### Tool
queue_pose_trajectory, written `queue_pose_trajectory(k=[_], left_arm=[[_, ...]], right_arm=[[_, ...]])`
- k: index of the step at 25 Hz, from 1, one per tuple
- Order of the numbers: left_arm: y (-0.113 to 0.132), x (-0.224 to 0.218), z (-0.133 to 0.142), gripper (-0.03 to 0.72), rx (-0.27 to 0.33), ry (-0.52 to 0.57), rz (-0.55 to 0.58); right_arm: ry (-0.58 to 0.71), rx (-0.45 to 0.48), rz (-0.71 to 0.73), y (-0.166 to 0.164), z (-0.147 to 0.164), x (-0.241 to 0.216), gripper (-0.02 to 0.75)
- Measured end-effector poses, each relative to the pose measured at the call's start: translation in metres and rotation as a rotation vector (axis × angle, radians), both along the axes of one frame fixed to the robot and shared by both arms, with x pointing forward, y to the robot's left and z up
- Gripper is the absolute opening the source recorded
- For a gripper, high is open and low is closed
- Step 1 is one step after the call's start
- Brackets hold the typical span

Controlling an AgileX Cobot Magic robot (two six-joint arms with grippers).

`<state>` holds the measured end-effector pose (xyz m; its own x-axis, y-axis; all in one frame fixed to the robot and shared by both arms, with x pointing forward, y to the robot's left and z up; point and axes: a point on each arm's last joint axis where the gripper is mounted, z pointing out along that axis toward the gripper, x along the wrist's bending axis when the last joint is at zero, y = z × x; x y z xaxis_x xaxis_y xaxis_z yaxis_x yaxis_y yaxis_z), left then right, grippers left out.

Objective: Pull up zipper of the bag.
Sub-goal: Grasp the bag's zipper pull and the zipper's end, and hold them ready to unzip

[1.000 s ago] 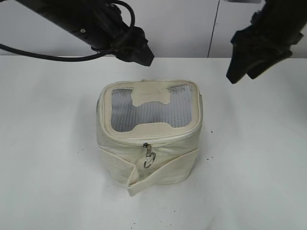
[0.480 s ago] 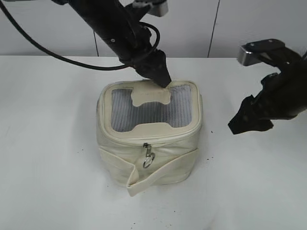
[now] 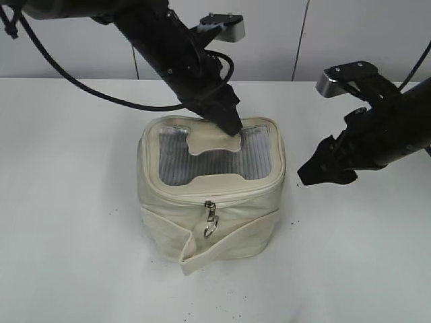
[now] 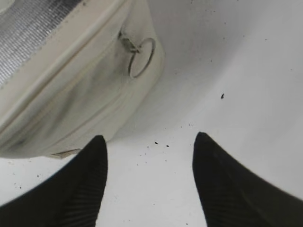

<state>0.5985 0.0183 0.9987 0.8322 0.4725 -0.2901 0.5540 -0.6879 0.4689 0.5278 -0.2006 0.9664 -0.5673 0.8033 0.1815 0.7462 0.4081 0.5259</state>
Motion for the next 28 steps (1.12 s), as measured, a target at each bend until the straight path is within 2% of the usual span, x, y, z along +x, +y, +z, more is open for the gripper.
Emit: queue_pose_trajectory(k=[1, 2, 3, 11, 19, 22, 25, 28], left_arm=[[0.0, -0.001, 0.0, 0.099, 0.0, 0.003, -0.006], [0.0, -0.001, 0.0, 0.06, 0.0, 0.005, -0.008], [0.0, -0.001, 0.0, 0.054, -0.001, 0.006, -0.009], [0.0, -0.001, 0.0, 0.054, -0.001, 0.01, -0.01], [-0.001, -0.002, 0.0, 0.054, -0.01, 0.021, -0.009], [-0.001, -0.002, 0.001, 0.054, -0.012, 0.024, -0.009], [-0.001, -0.002, 0.0, 0.054, -0.013, 0.026, -0.009], [-0.001, -0.002, 0.0, 0.05, -0.013, 0.026, -0.009]], right_arm=[[0.006, -0.002, 0.003, 0.0, -0.003, 0.001, 0.428], [0.01, -0.001, 0.004, 0.001, -0.005, 0.001, 0.428], [0.009, 0.001, 0.009, 0.001, -0.006, 0.002, 0.428], [-0.062, 0.058, 0.085, 0.008, -0.005, 0.006, 0.428], [-0.1, 0.076, 0.12, 0.014, -0.026, 0.026, 0.405], [-0.102, 0.077, 0.122, 0.017, -0.03, 0.036, 0.298], [-0.098, 0.093, 0.13, 0.019, -0.029, 0.04, 0.071], [-0.044, 0.114, 0.115, 0.02, -0.029, 0.037, -0.006]])
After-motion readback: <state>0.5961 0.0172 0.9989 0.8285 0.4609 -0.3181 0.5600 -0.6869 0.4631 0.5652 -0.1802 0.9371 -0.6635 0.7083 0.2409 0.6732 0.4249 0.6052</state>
